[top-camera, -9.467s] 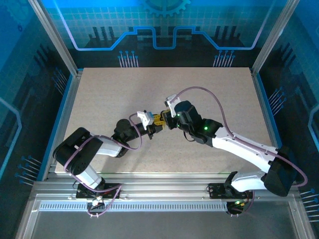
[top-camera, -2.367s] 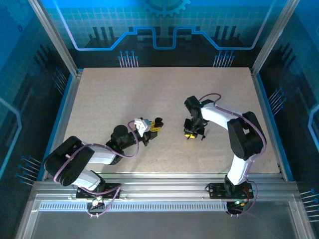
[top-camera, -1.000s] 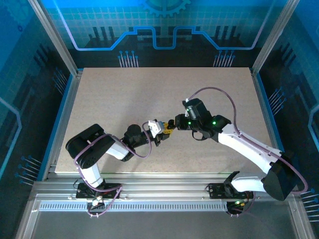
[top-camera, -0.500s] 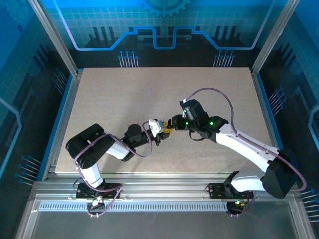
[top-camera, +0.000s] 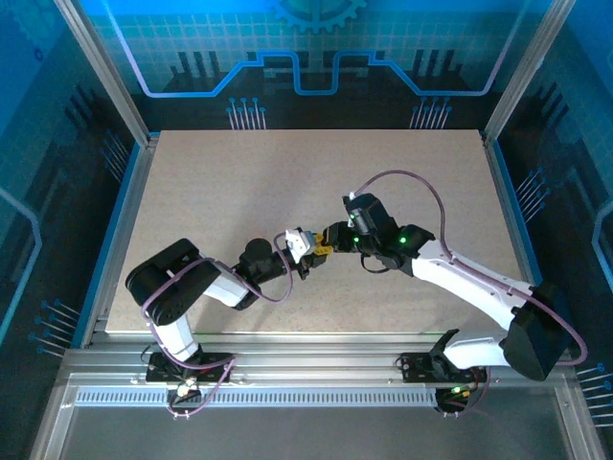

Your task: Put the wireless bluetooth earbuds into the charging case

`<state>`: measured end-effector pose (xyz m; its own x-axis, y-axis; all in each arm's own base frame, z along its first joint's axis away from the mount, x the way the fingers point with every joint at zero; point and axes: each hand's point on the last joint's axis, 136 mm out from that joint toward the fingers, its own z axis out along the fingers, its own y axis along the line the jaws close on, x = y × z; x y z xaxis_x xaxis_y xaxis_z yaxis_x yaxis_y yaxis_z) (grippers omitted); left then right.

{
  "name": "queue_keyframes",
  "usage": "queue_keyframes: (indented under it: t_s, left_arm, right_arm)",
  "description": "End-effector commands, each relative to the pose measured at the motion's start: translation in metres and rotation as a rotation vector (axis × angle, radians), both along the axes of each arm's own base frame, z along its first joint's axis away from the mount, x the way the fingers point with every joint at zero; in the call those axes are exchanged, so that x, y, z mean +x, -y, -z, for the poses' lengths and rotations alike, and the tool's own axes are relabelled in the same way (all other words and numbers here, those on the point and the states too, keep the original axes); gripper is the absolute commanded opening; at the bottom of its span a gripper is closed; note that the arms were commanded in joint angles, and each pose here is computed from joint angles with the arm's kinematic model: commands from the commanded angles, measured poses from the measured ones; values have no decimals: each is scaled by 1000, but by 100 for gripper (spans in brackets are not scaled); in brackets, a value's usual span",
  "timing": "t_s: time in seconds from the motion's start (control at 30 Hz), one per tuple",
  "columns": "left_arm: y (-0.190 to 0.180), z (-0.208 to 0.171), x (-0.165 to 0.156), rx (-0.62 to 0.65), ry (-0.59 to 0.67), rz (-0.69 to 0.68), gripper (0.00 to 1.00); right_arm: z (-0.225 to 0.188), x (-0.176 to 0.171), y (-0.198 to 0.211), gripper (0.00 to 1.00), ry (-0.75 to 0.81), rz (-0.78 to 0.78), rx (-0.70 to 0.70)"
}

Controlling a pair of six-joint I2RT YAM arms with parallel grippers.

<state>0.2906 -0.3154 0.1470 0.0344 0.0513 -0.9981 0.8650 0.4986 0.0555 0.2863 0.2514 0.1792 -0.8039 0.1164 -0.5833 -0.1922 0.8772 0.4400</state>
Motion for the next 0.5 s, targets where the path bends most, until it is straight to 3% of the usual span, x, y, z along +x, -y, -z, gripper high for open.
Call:
queue_keyframes:
  t_s: [0.0,0.47]
  left_arm:
    - [3,-41,2,-91,78,-5,18]
    - [2,-56,3,-121,96,-14,18]
  right_arm:
    - [7,-7,7,15,-6,11,-40]
    - [15,-14,10,15,-18,32,-80]
